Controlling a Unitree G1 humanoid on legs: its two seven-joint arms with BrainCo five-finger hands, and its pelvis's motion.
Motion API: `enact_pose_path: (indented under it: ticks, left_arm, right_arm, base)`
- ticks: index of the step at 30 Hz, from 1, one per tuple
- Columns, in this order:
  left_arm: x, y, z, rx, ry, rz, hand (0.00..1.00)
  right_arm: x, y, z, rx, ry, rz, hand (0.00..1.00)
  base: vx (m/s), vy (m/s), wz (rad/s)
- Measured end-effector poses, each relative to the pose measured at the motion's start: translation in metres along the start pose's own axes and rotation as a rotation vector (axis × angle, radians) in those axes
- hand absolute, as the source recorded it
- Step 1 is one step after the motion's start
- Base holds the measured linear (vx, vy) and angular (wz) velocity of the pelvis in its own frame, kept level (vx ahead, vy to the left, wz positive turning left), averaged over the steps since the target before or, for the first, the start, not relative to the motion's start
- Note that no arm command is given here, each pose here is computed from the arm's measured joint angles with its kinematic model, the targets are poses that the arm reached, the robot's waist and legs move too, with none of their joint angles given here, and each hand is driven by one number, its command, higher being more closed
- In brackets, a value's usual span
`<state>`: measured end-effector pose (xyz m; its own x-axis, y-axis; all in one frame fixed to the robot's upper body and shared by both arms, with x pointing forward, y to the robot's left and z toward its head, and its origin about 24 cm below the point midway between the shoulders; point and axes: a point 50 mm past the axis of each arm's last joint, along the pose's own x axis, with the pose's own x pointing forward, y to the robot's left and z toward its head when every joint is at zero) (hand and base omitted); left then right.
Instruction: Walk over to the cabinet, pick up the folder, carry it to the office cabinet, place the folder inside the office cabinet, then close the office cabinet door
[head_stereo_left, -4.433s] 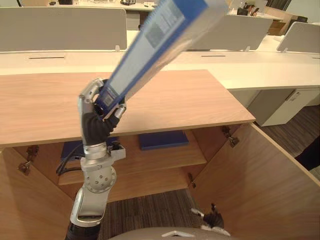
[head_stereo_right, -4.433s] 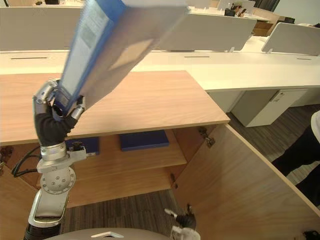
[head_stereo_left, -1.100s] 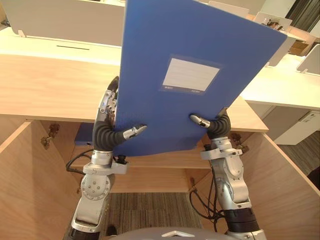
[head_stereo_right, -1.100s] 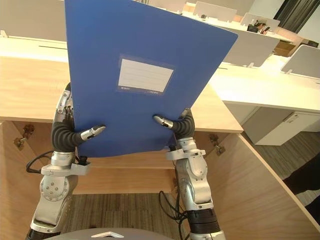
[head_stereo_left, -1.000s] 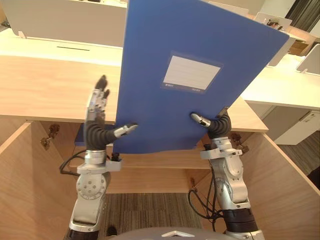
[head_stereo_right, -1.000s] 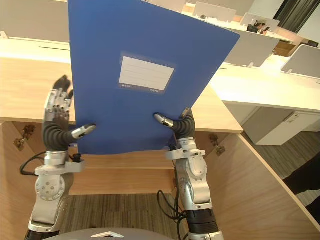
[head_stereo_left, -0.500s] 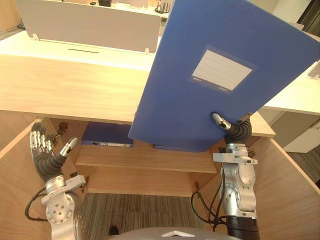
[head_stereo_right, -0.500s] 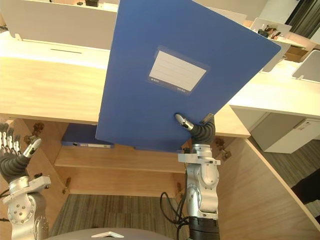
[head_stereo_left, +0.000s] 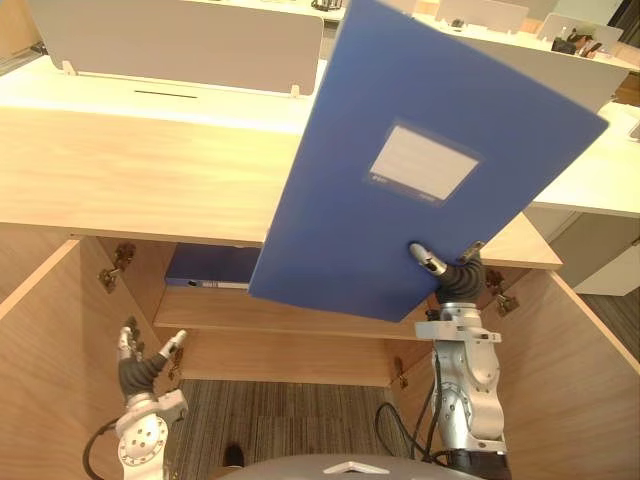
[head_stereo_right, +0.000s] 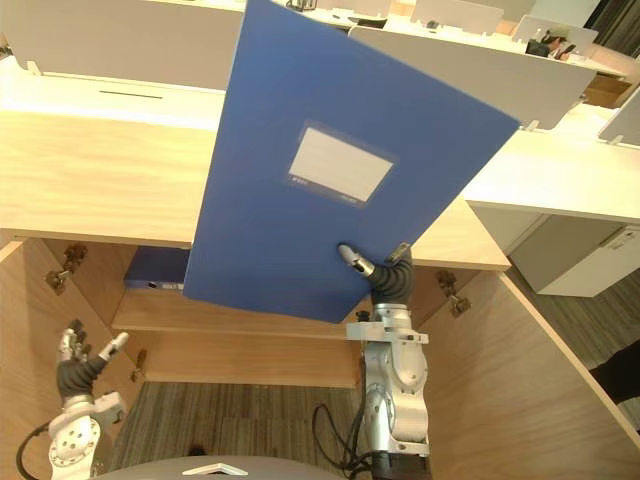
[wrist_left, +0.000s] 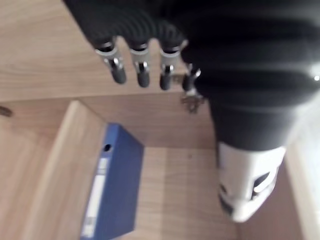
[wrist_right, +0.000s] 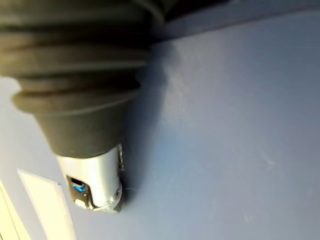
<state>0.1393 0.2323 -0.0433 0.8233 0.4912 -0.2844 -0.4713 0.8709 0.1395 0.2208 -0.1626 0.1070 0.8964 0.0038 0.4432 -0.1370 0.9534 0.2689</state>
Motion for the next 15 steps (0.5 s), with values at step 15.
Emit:
enact_pose_path:
  ticks: [15]
  left_arm:
    - [-0.007, -0.003, -0.068, 0.267, 0.298, -0.187, 0.00]
  right_arm:
    - [-0.025, 0.050, -0.071, -0.080, 0.355, 0.319, 1.00]
  base:
    - [0.01, 0.002, -0.08]
